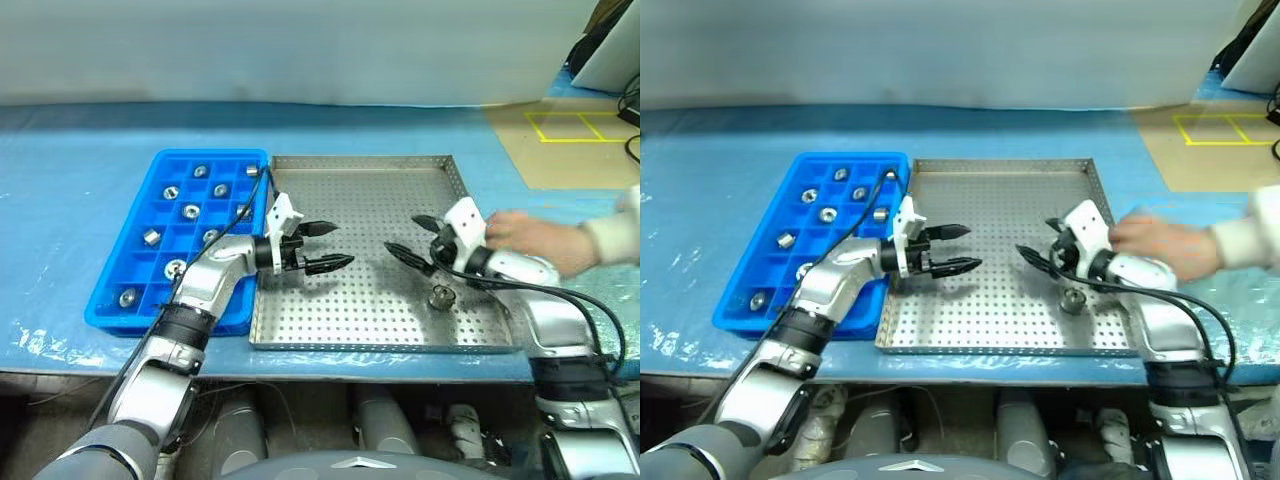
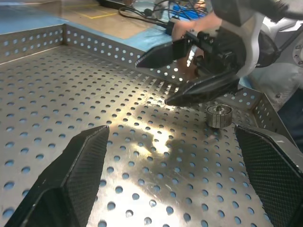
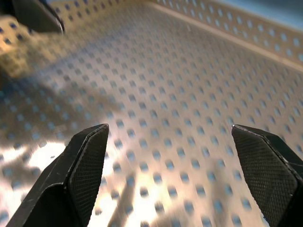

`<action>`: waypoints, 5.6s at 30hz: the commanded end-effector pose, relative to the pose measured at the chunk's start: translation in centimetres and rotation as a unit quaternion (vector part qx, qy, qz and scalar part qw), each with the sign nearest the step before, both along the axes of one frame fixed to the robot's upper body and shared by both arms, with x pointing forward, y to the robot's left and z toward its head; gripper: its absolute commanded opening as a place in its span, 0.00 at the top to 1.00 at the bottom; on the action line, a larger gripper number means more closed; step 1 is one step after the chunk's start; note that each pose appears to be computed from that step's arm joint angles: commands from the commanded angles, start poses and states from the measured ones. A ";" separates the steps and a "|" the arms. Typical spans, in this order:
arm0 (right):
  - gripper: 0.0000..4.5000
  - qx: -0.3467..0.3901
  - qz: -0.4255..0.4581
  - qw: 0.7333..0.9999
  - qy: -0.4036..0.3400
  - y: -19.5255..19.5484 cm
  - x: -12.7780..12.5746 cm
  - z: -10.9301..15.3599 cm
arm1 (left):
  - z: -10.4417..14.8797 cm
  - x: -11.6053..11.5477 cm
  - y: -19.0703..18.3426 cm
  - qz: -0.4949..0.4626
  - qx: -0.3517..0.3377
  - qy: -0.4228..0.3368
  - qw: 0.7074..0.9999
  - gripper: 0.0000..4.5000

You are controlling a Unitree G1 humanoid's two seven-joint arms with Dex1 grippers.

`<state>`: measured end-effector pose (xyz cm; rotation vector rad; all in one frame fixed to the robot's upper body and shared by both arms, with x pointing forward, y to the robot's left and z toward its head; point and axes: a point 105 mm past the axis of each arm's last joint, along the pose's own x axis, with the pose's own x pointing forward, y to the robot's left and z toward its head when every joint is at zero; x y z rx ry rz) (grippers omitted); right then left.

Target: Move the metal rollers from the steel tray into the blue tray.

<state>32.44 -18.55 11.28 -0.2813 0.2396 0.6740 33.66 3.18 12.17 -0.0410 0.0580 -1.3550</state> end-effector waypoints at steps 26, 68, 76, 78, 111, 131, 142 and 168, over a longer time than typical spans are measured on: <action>0.03 -0.002 0.026 1.000 -0.010 0.5 -0.2 2.3 | -0.3 -0.3 -0.8 -0.009 -0.013 -0.026 1.000 0.00; 0.03 0.062 0.143 0.988 0.009 9.0 3.7 2.0 | 0.8 -0.4 6.0 0.133 0.010 -0.048 0.990 0.00; 0.15 -0.021 0.108 0.992 0.062 8.5 5.8 -2.7 | 0.5 -1.8 7.6 0.179 0.015 -0.044 0.983 0.00; 0.31 -0.004 0.110 0.992 0.053 8.7 6.1 -2.0 | 0.5 -2.0 7.9 0.186 0.017 -0.042 0.982 0.00; 0.63 0.099 0.391 0.915 0.000 23.8 1.4 3.5 | 1.5 -7.9 15.7 0.351 0.045 -0.024 0.935 0.00; 0.05 0.113 0.220 0.966 -0.073 15.2 5.7 5.1 | 1.6 -4.0 8.5 0.206 0.018 -0.029 0.978 0.00; 0.05 0.138 0.079 0.982 -0.106 6.9 3.2 4.5 | 2.2 -0.3 6.9 0.181 -0.005 -0.072 0.981 0.00; 0.05 0.068 0.120 0.986 -0.090 9.2 3.1 1.7 | 4.8 0.0 7.3 0.239 -0.068 -0.072 0.966 0.00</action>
